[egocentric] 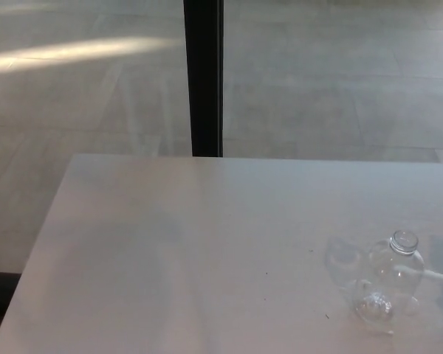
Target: The robot uses its right hand to grab and lift the lid of the spray bottle kept in the middle of the desk and places the lid on the right side of the bottle
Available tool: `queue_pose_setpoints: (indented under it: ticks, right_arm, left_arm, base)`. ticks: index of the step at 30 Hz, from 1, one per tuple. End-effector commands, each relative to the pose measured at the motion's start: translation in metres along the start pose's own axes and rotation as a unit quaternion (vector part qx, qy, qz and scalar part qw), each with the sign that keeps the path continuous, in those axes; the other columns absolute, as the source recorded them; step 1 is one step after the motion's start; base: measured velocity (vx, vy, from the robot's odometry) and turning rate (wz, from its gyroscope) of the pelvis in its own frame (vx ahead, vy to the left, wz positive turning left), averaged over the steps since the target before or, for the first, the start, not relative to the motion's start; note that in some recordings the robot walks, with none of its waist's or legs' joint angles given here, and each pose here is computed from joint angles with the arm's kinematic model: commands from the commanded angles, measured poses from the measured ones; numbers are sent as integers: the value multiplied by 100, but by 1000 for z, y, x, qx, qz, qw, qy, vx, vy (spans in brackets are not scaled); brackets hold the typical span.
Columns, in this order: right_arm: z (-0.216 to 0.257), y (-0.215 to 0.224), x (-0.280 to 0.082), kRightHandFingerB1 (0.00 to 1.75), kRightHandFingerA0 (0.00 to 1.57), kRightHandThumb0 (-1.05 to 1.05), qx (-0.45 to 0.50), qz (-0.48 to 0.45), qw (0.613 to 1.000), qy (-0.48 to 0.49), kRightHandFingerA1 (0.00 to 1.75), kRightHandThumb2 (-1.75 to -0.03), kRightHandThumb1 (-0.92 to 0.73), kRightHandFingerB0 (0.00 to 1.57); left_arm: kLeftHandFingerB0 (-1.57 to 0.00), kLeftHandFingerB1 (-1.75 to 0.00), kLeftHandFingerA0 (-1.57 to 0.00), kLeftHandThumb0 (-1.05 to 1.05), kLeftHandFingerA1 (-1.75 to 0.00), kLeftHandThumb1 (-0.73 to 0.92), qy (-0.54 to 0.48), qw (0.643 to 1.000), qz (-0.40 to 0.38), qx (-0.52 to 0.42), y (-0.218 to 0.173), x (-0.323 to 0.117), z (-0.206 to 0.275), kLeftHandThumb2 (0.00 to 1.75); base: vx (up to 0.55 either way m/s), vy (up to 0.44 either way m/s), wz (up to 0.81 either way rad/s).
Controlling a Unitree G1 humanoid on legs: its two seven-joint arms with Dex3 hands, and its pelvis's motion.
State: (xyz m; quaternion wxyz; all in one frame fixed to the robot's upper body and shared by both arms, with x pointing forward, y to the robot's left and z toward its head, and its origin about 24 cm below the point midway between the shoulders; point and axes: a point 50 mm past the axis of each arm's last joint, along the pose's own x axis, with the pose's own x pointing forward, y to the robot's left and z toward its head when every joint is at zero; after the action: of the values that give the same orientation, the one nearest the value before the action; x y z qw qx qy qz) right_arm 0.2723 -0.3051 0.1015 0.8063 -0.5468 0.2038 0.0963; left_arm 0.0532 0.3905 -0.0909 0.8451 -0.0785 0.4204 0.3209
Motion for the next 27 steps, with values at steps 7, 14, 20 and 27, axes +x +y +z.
queue_pose_setpoints:
  ticks: [7, 14, 20, 27]
  right_arm:
    - [-9, -14, -12, 6, 0, -81, -20, 4, 1000, 17, 0, -79, -50, 10]
    - [-22, -44, -33, 3, 0, -88, 16, -46, 999, 16, 1, -82, -52, 9]
    - [-70, -86, -88, 40, 0, -87, 159, -199, 965, 61, 22, -90, -53, 10]
    - [-162, -78, -143, 77, 2, -81, 383, -412, 810, 165, 68, -89, -50, 22]
  left_arm:
    - [-35, -37, -60, -85, -50, 89, -5, 1000, 9, 6, 3, -1, 2, 67]
    - [-33, -37, -54, -87, -49, 90, -5, 1000, 3, -4, 3, -1, 0, 67]
    - [-35, -38, -59, -87, -52, 90, -8, 1000, 2, 5, 2, -1, 2, 68]
    - [-36, -38, -57, -85, -49, 89, -10, 1000, 1, 4, 1, 0, 4, 67]
  base:
    - [0, 0, 0]
    - [0, 0, 0]
    - [0, 0, 0]
    - [0, 0, 0]
